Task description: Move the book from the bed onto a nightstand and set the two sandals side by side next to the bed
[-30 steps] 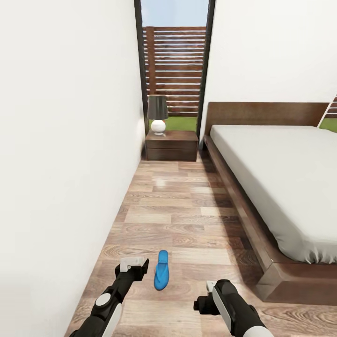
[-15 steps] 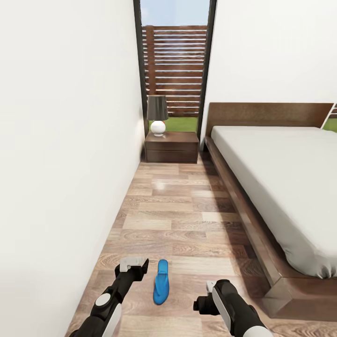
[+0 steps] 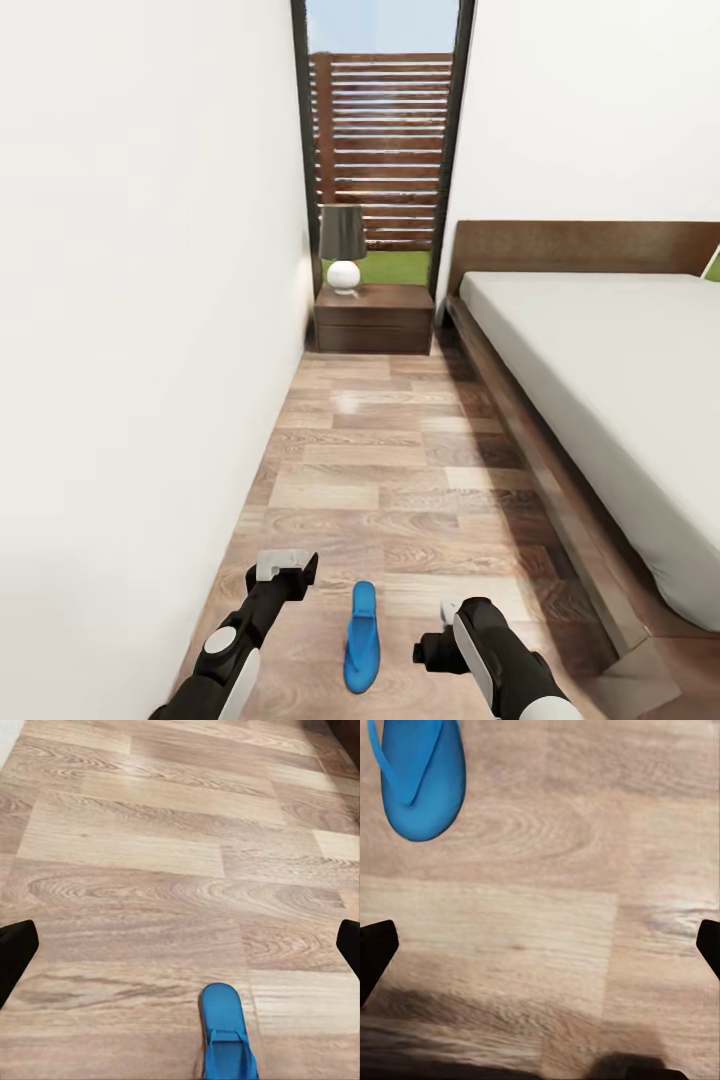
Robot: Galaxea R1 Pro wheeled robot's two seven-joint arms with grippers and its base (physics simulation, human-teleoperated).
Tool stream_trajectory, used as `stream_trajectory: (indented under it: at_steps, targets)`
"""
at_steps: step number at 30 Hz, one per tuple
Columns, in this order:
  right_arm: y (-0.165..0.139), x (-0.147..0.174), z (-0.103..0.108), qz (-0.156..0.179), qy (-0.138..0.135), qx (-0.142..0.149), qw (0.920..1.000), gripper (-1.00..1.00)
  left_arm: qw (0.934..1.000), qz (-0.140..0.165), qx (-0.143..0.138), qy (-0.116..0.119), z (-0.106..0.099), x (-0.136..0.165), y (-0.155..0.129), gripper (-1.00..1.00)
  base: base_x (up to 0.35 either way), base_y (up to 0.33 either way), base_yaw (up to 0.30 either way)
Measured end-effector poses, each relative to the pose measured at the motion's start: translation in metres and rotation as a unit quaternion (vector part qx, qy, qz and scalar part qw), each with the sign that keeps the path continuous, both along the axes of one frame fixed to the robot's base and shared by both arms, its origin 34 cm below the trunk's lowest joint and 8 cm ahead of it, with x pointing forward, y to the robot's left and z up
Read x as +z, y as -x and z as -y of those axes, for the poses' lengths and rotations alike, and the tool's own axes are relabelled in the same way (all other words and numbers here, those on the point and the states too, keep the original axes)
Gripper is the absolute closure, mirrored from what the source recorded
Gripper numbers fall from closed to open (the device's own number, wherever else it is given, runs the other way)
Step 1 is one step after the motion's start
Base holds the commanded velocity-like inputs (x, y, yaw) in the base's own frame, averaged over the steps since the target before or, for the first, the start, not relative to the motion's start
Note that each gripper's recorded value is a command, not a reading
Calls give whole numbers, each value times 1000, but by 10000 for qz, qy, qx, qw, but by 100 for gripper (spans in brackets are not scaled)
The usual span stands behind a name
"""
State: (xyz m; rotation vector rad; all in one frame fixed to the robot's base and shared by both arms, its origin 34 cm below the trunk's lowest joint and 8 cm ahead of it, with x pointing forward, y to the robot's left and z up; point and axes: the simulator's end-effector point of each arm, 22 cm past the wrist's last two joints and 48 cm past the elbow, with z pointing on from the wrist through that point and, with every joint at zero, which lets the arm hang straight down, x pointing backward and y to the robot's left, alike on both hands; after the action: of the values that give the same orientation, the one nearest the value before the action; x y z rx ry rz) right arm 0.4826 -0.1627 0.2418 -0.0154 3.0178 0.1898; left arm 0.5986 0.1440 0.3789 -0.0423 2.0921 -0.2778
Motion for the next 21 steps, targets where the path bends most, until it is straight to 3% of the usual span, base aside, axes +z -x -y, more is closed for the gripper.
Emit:
stream_trajectory:
  at_steps: [8,17,21]
  targets:
    - [0,0,0,-6,1,4,10000,-100,10000,6,1,2,0,0,0,-100,62,30,0]
    - [0,0,0,-1,1,4,10000,-100,10000,1,5,-1,0,0,0,-100,271,1,0]
    - [0,0,0,-3,2,5,10000,-100,10000,3,4,0,0,0,0,-100,104,0,0]
